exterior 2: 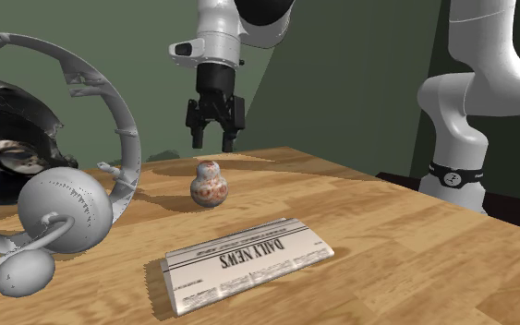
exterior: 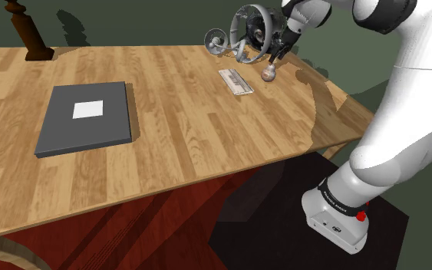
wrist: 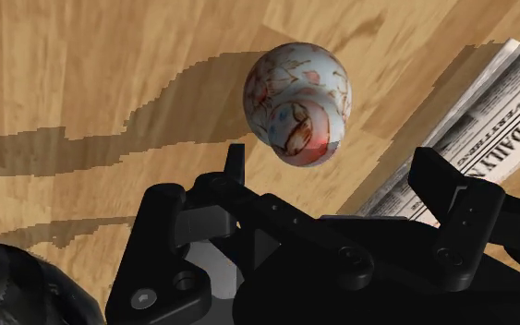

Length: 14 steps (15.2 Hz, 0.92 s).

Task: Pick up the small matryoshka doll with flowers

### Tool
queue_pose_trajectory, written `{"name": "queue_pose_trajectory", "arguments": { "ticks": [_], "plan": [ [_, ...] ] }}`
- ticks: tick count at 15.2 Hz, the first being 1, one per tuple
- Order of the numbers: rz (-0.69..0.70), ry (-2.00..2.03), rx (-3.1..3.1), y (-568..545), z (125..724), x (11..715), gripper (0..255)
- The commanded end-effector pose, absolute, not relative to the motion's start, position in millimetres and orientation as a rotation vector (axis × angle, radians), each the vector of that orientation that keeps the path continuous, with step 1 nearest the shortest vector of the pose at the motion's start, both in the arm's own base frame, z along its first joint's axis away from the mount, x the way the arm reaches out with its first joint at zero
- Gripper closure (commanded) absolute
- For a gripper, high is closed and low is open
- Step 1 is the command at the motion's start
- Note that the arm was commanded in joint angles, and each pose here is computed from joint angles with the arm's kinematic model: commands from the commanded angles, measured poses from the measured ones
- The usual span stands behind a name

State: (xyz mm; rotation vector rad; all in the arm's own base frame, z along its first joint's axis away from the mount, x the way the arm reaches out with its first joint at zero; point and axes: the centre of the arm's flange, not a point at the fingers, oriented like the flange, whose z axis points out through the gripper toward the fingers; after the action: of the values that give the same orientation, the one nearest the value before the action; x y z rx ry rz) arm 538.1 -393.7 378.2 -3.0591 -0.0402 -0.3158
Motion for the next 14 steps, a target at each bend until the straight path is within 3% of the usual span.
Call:
{"name": "queue_pose_trajectory", "arguments": {
  "ticks": [1, 9, 10, 14],
  "plan": [
    [-0.324, -0.04, -3.055, -399, 367, 541, 0],
    [-0.324, -0.04, -3.055, -399, 337, 541, 0],
    [-0.324, -0.04, -3.055, -399, 337, 540, 255],
    [-0.324, -0.04, -3.055, -399, 337, 541, 255]
  ]
}}
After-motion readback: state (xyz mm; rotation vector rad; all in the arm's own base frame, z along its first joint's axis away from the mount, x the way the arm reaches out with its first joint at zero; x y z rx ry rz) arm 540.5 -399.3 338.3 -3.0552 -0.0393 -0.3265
